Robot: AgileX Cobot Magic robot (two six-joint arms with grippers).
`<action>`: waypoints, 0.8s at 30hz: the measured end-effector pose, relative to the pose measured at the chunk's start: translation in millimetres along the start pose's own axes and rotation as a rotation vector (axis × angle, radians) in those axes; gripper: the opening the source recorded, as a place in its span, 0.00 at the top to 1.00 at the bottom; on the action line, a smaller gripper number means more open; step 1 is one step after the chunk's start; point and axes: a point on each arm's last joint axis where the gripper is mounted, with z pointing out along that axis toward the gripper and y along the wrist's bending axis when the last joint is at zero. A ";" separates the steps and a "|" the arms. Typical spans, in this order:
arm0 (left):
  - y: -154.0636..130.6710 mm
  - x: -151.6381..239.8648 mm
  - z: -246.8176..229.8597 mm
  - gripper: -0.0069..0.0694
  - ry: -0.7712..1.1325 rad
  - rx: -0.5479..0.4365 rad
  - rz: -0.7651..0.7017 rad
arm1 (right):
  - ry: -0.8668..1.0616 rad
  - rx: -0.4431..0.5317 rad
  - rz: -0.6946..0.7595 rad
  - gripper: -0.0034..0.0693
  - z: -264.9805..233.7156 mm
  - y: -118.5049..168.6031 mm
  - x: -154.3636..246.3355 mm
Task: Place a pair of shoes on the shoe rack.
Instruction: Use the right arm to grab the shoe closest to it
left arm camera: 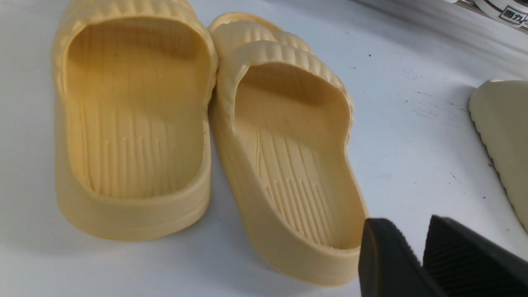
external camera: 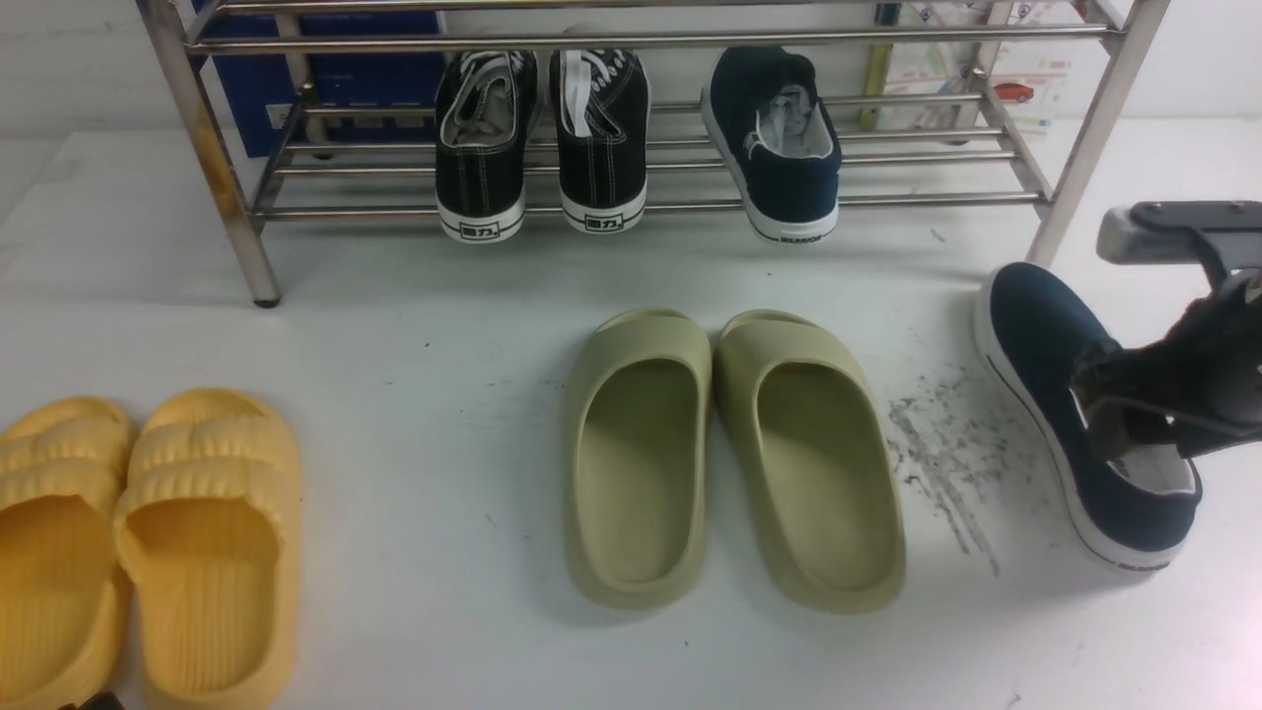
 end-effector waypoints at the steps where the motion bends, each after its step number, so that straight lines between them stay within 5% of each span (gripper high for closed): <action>1: 0.0 0.0 0.0 0.69 0.000 0.000 0.000 | 0.009 -0.002 0.004 0.25 5.3 -0.1 -0.5; 7: 0.0 0.0 0.0 0.68 0.000 0.000 0.000 | 0.080 -0.018 -0.017 0.35 31.7 -0.2 0.8; 18: 0.0 0.0 0.0 0.67 0.000 0.000 0.000 | 0.171 -0.044 -0.049 0.90 51.9 0.1 4.9; 24: 0.0 0.0 0.0 0.67 0.000 0.000 0.000 | 0.207 -0.082 -0.085 0.90 22.5 16.1 11.4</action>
